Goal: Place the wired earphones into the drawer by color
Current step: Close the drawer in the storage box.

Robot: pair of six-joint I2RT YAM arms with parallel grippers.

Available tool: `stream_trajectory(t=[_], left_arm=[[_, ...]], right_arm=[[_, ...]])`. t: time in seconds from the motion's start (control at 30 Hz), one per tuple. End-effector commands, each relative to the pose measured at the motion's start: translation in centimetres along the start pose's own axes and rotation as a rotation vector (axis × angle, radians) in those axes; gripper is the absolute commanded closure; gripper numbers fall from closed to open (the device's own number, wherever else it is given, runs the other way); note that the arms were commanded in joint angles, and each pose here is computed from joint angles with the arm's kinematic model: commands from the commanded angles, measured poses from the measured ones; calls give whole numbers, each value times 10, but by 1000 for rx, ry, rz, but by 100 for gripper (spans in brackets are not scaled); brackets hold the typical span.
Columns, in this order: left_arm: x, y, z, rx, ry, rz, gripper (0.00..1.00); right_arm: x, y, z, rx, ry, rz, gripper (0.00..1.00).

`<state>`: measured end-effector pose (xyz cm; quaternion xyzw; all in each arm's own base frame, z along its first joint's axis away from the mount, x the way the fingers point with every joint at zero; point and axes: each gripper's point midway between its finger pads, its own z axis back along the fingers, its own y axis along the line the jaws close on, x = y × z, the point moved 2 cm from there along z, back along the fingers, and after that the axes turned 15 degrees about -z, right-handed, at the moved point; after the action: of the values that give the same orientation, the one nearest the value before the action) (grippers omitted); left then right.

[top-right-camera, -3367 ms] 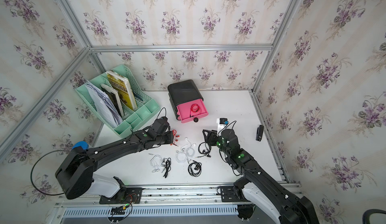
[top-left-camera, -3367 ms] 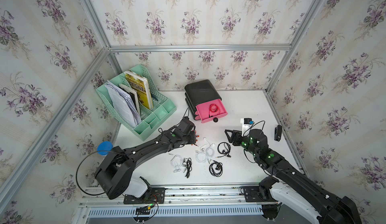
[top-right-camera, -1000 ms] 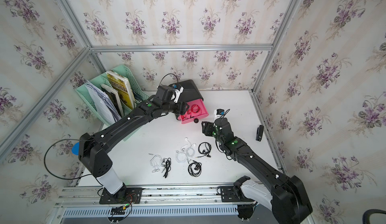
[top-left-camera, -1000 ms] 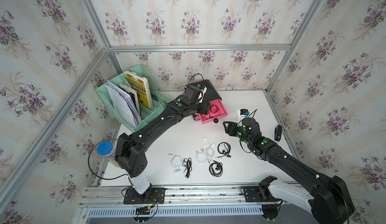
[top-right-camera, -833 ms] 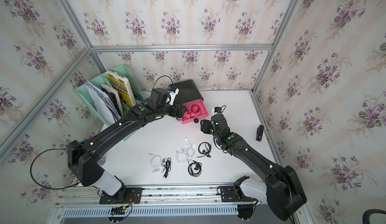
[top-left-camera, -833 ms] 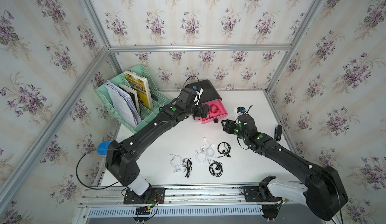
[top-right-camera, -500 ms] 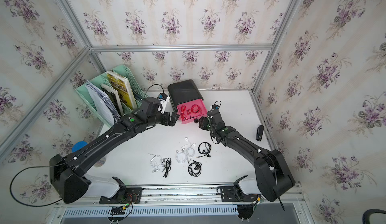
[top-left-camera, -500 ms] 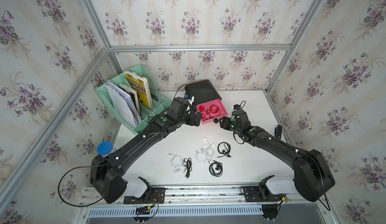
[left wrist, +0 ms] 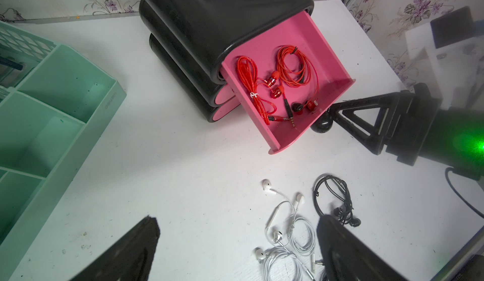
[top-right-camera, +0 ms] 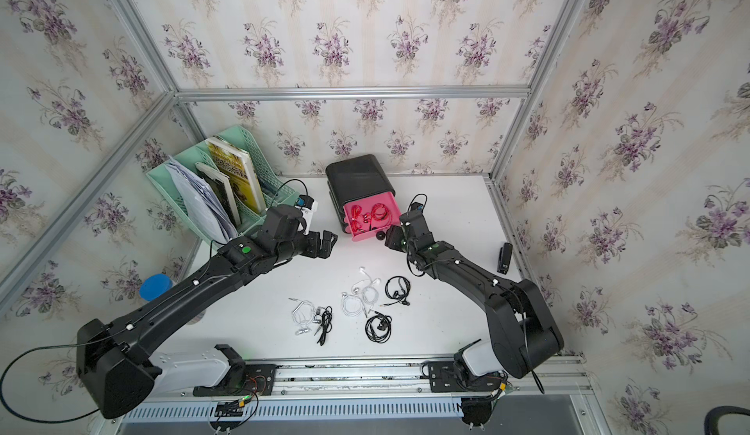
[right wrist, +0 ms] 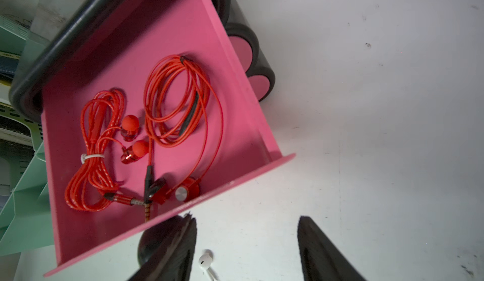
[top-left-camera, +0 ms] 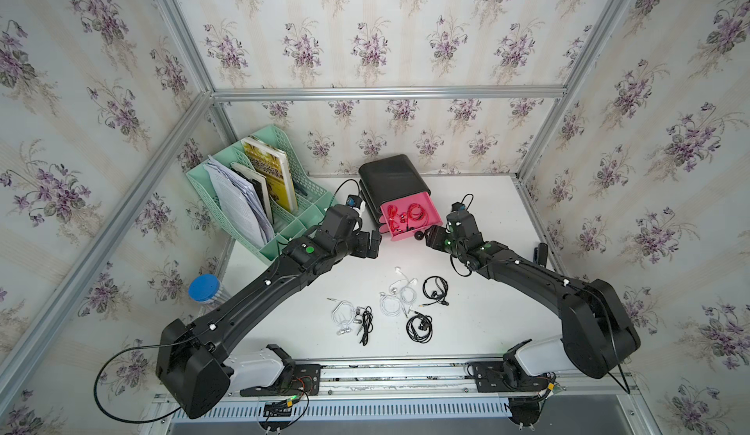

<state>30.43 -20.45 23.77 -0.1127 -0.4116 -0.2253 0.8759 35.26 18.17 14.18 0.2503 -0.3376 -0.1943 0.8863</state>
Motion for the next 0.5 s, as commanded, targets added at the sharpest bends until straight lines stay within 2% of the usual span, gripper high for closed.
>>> stream_trajectory(t=[0.0, 0.47], left_arm=[[-3, 3, 0, 17, 3, 19, 1], [-15, 7, 3, 33, 10, 45, 1]], right_arm=[[10, 11, 1, 40, -35, -7, 34], [21, 24, 0, 60, -48, -6, 34]])
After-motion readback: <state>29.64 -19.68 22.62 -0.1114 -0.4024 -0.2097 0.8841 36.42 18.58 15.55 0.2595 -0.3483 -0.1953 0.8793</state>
